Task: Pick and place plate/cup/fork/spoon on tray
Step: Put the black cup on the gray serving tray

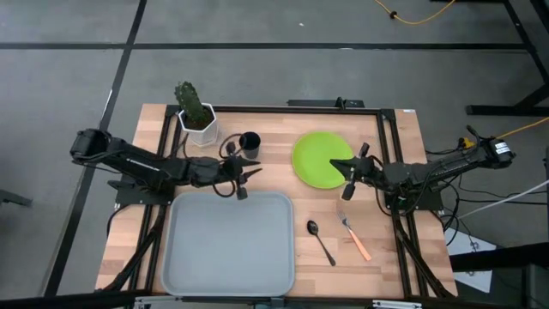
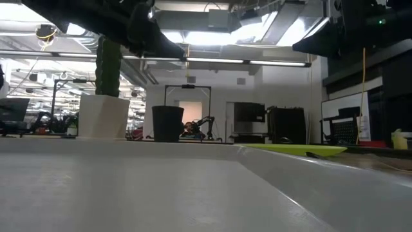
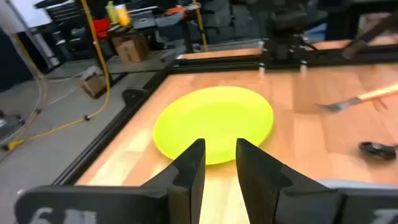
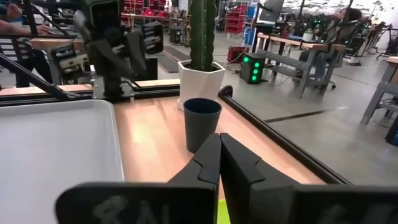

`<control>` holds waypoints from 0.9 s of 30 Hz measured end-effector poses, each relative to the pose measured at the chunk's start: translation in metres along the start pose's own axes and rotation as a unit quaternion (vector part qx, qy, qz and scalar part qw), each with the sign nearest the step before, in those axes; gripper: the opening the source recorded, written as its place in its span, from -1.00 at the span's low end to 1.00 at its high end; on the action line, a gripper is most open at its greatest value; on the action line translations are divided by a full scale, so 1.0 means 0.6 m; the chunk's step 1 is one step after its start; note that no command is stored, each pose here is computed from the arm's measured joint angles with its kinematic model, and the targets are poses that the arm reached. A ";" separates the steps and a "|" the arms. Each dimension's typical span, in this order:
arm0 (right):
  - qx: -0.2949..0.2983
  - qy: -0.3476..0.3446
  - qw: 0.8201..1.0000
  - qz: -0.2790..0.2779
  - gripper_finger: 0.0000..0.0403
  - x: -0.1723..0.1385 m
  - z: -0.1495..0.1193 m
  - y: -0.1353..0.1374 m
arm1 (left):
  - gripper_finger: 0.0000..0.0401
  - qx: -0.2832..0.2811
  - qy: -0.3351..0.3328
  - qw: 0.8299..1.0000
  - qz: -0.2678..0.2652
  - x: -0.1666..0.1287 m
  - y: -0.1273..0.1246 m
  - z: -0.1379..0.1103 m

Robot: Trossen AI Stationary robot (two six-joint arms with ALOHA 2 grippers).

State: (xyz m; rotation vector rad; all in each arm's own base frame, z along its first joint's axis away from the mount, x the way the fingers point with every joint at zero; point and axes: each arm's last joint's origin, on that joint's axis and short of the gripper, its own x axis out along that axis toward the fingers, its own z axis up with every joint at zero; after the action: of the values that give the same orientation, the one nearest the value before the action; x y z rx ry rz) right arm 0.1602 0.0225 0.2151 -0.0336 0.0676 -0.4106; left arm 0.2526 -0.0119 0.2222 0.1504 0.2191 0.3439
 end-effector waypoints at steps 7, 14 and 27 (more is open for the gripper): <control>0.000 0.000 1.000 0.031 -0.94 0.000 0.000 0.003 | -0.59 0.070 0.018 0.997 0.010 0.005 -0.003 -0.009; -0.002 0.003 0.999 0.053 -0.94 0.000 -0.001 0.005 | -0.59 -0.032 0.013 0.999 0.012 0.012 0.019 -0.008; 0.000 0.016 0.998 0.052 -0.94 0.000 -0.006 0.005 | -0.40 -0.072 0.137 0.988 0.014 0.043 0.089 0.043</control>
State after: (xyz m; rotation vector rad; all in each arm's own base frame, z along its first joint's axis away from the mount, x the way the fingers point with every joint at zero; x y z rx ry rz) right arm 0.1609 0.0253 0.2115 -0.0231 0.1004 -0.3063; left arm 0.2656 0.0437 0.2519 -0.0369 0.4636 0.4066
